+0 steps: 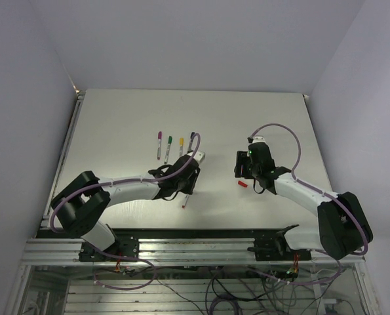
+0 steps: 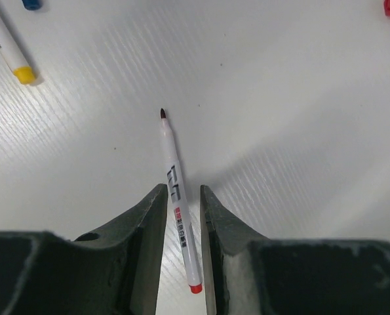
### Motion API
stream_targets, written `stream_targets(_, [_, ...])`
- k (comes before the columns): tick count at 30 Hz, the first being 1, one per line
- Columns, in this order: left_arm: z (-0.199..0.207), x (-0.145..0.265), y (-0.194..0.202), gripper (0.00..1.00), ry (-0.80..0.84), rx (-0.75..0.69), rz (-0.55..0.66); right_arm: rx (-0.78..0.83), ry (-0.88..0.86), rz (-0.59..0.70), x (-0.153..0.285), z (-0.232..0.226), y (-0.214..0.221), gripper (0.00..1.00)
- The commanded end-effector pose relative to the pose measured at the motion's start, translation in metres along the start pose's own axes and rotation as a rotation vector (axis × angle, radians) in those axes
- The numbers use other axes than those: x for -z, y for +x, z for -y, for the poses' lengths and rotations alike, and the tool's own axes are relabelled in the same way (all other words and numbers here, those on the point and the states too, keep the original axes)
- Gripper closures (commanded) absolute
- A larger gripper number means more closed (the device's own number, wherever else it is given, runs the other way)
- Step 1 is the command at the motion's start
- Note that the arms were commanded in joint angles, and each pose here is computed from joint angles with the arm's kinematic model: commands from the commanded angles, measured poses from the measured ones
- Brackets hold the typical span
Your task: Insert the pens into the pen caps
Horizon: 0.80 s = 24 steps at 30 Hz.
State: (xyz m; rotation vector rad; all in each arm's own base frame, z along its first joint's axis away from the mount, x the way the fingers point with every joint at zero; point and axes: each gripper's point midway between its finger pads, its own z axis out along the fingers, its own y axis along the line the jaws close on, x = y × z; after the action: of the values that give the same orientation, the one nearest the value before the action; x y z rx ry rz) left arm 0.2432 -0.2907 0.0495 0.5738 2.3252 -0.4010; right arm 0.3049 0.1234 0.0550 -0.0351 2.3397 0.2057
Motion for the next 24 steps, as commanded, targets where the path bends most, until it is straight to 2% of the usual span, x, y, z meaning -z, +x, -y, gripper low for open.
stream_targets(1, [0.002,0.003,0.012,0.64,-0.012,-0.037,-0.039,0.017,-0.012,0.002,-0.002,-0.002,-0.005,0.42])
stream_targets(14, [-0.006,-0.005,0.023,0.63,-0.092,-0.065,-0.075,0.013,-0.018,-0.005,-0.006,-0.003,-0.001,0.43])
stream_targets(24, [-0.002,-0.006,0.032,0.63,-0.07,-0.074,-0.111,0.008,-0.021,-0.011,-0.007,-0.005,-0.001,0.43])
